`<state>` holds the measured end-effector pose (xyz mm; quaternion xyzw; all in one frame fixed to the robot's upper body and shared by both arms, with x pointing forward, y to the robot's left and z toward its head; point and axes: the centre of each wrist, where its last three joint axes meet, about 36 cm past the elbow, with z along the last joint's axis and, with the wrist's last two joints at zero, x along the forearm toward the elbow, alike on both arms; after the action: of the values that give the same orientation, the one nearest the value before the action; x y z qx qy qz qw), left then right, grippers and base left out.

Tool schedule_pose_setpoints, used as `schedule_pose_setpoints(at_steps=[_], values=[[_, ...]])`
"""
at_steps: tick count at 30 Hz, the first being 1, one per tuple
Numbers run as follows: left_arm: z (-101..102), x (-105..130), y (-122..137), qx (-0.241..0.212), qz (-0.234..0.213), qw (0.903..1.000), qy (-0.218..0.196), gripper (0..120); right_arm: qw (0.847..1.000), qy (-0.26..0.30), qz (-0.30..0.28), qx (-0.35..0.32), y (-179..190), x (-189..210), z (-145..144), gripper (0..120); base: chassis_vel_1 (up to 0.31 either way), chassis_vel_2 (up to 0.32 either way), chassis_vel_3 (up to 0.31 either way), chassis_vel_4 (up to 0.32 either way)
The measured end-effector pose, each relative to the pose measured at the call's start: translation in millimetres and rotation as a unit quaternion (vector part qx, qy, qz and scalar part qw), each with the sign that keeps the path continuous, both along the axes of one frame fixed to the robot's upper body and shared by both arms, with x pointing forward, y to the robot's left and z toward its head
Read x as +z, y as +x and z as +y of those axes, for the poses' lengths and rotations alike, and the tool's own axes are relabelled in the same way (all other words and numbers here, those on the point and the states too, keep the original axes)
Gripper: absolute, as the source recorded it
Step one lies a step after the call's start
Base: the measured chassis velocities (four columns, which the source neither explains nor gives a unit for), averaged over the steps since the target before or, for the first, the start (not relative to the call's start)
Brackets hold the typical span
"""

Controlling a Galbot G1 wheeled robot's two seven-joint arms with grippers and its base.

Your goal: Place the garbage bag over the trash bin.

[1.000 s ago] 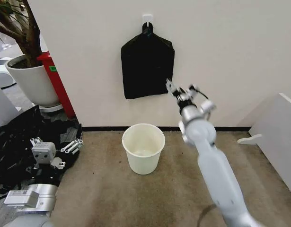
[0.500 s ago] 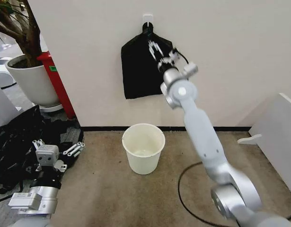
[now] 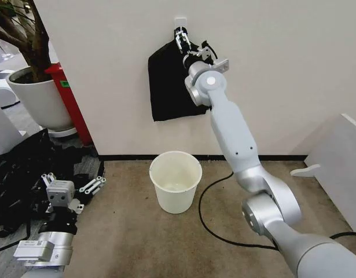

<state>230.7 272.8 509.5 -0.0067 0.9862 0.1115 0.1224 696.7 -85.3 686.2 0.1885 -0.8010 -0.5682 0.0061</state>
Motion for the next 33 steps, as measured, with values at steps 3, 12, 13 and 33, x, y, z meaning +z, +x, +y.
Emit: schedule_pose_setpoints(at_steps=[3,12,13,33], values=[[-0.9,-2.0,-1.0,0.0,0.0,1.0,0.003,100,1.0,-0.005,0.0,0.0,5.8,-2.4,-1.5,100,0.0,0.0,0.0,0.0],[-2.0,-3.4,-1.3,-0.001,-0.001,1.0,0.005,100,1.0,-0.007,0.008,-0.011,25.4,-4.6,-14.0,100,0.0,0.0,0.0,0.0],[-2.1,-3.4,-1.3,-0.001,-0.002,1.0,0.005,100,1.0,-0.006,0.007,-0.01,25.4,-3.6,-14.4,100,0.0,0.0,0.0,0.0],[-3.9,-5.4,-0.8,-0.003,-0.01,0.9999,-0.001,100,1.0,0.011,0.021,-0.016,23.8,-0.4,-21.3,100,0.0,0.0,0.0,0.0]])
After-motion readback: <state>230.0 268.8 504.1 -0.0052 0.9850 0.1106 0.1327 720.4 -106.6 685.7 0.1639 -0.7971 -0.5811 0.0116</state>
